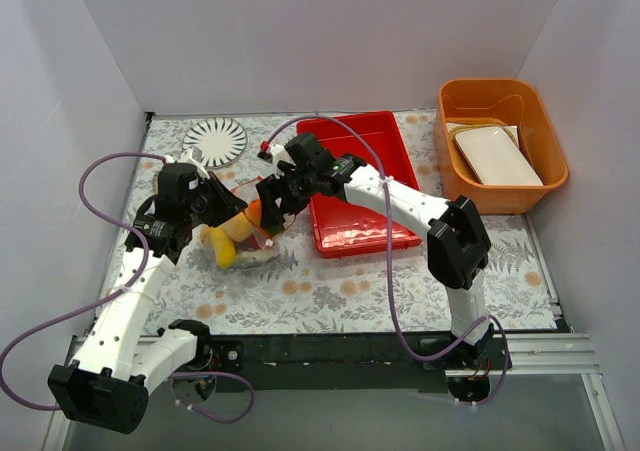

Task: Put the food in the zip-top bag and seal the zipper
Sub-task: Place the fake fruit in the zipper food storage bag, then adjust the zipper food storage bag at the center of the board.

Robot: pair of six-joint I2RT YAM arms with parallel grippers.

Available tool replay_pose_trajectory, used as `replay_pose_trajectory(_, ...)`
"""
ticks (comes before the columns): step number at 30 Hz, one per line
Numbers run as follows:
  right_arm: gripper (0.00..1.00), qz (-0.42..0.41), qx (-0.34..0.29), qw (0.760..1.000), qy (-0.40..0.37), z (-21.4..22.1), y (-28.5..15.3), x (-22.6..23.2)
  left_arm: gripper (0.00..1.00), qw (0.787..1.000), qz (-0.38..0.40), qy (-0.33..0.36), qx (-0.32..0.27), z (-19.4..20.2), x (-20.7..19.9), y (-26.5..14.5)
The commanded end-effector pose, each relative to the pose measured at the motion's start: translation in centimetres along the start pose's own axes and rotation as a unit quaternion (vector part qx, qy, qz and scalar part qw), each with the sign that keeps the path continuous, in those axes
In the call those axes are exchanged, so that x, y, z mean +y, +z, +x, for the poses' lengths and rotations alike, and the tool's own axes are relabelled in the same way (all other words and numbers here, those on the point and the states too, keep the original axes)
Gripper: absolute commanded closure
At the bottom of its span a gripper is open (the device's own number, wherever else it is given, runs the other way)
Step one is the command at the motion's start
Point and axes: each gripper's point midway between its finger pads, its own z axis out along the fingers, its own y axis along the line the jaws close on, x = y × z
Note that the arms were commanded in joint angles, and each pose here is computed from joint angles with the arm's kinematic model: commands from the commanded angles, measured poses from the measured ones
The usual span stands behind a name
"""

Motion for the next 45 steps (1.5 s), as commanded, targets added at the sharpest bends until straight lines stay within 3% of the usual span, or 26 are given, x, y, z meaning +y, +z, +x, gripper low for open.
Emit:
replay_pose_trajectory(1, 0.12, 0.040, -0.059, 0.997, -0.038, -3.3, -4.0, 1.0, 1.00, 0.999, 0.023, 0.009, -0.039, -1.8, -1.5, -1.3)
replay_pose_trajectory(7, 0.11, 0.100, -0.118, 0.987, -0.030, -4.9, -7.1, -0.5, 1.00, 0.999, 0.020, 0.008, -0.050, -1.9, -1.3, -1.8)
replay_pose_trajectory(11, 0.21, 0.145, -0.107, 0.984, 0.017, -3.4, -7.1, -4.1, 1.00, 0.998, 0.021, 0.010, -0.052, -2.1, -1.4, -2.0)
replay_pose_trajectory(14, 0.28, 0.133, -0.087, 0.987, 0.032, -2.4, -6.2, -5.2, 1.00, 0.998, 0.021, 0.012, -0.052, -2.0, -1.4, -2.0)
replay_pose_trajectory(26, 0.42, 0.063, -0.058, 0.995, 0.057, -1.2, -2.9, -5.5, 1.00, 0.999, 0.025, 0.010, -0.046, -1.6, -1.3, -1.8)
replay_pose_trajectory(27, 0.51, 0.060, -0.061, 0.995, 0.058, -1.4, -2.8, -5.4, 1.00, 0.999, 0.028, 0.009, -0.040, -1.5, -1.4, -1.7)
replay_pose_trajectory(28, 0.73, 0.058, -0.060, 0.995, 0.060, -1.3, -2.7, -5.4, 1.00, 0.999, 0.028, 0.011, -0.034, -1.3, -1.4, -1.4)
replay_pose_trajectory(30, 0.83, 0.053, -0.065, 0.995, 0.057, -1.5, -2.9, -5.1, 1.00, 0.999, 0.033, 0.014, -0.016, -0.6, -1.4, -1.0)
replay_pose_trajectory(31, 0.93, 0.050, -0.068, 0.995, 0.054, -1.6, -3.0, -4.9, 1.00, 0.999, 0.033, 0.016, -0.005, -0.2, -1.3, -0.6)
replay_pose_trajectory(32, 0.96, 0.043, -0.076, 0.995, 0.049, -1.7, -3.3, -4.5, 1.00, 0.999, 0.035, 0.017, 0.004, 0.1, -1.3, -0.3)
replay_pose_trajectory(38, 0.98, 0.014, -0.122, 0.992, 0.037, -3.1, -5.0, -2.5, 1.00, 0.992, 0.074, 0.014, 0.101, 3.5, -1.5, 1.9)
replay_pose_trajectory(45, 0.98, -0.011, -0.171, 0.984, 0.041, -4.7, -6.2, -0.9, 1.00, 0.976, 0.132, 0.015, 0.173, 5.4, -3.2, 3.3)
